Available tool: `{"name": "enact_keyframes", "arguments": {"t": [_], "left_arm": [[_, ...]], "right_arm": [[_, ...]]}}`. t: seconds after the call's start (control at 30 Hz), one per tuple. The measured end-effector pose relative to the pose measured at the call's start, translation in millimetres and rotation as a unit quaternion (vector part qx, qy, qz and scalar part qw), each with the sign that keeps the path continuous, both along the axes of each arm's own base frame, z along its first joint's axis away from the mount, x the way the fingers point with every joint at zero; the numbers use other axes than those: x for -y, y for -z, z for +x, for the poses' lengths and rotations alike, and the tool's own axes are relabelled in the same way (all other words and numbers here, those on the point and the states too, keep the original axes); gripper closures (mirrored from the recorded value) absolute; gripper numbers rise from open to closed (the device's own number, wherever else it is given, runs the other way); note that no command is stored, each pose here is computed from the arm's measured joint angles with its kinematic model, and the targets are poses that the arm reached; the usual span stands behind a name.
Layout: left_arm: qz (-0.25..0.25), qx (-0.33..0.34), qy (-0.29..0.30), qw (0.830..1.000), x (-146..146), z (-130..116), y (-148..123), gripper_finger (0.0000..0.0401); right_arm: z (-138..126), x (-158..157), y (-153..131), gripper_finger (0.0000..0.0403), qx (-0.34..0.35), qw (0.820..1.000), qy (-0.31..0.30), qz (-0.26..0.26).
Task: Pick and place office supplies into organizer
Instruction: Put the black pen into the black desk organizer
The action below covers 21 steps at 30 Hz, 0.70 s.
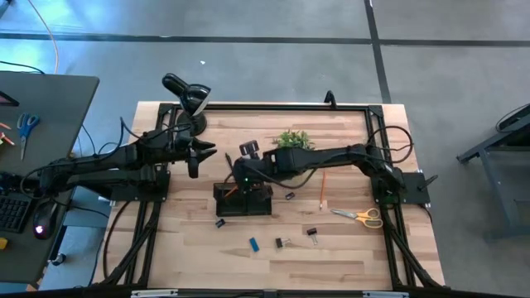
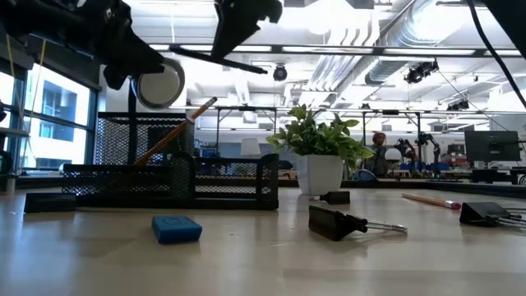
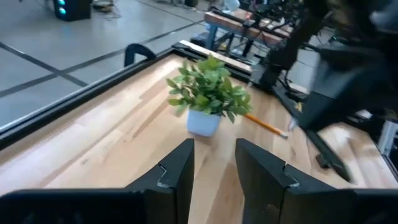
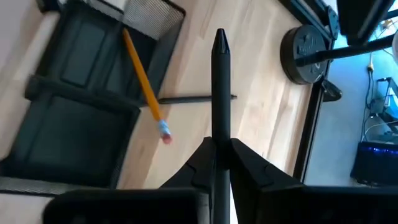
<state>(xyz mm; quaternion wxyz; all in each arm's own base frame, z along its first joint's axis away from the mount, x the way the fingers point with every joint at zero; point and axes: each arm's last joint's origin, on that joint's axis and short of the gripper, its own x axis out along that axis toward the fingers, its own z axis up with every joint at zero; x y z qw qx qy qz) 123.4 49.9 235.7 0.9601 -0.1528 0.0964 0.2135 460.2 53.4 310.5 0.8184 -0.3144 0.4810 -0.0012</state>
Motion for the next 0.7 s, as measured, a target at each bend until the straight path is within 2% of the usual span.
{"name": "enact_keyframes", "arguments": {"t": [0.13, 0.23, 0.4, 0.53, 0.7], "left_arm": [[0.007, 0.021, 0.008, 1.0, 1, -2, -5, 0.0295], [0.022, 0.044, 0.058, 0.997, 7, -8, -11, 0.0295], [0.043, 0.1, 0.107, 0.988, 16, -22, -28, 0.0295], [0.048, 0.118, 0.114, 0.985, 21, -35, -31, 0.0295], [0.059, 0.138, 0.112, 0.982, 25, -45, -33, 0.0295]], "right_arm": [[4, -12, -2, 0.0387, 0.026, 0.999, -0.018, 0.015], [12, -20, 3, 0.0387, 0.048, 0.997, -0.031, 0.044], [23, -25, 23, 0.0387, 0.043, 0.998, -0.033, 0.037], [26, -17, 36, 0.0386, 0.023, 0.999, -0.013, 0.045], [33, -10, 42, 0.0386, 0.037, 0.997, 0.001, 0.075]]}}
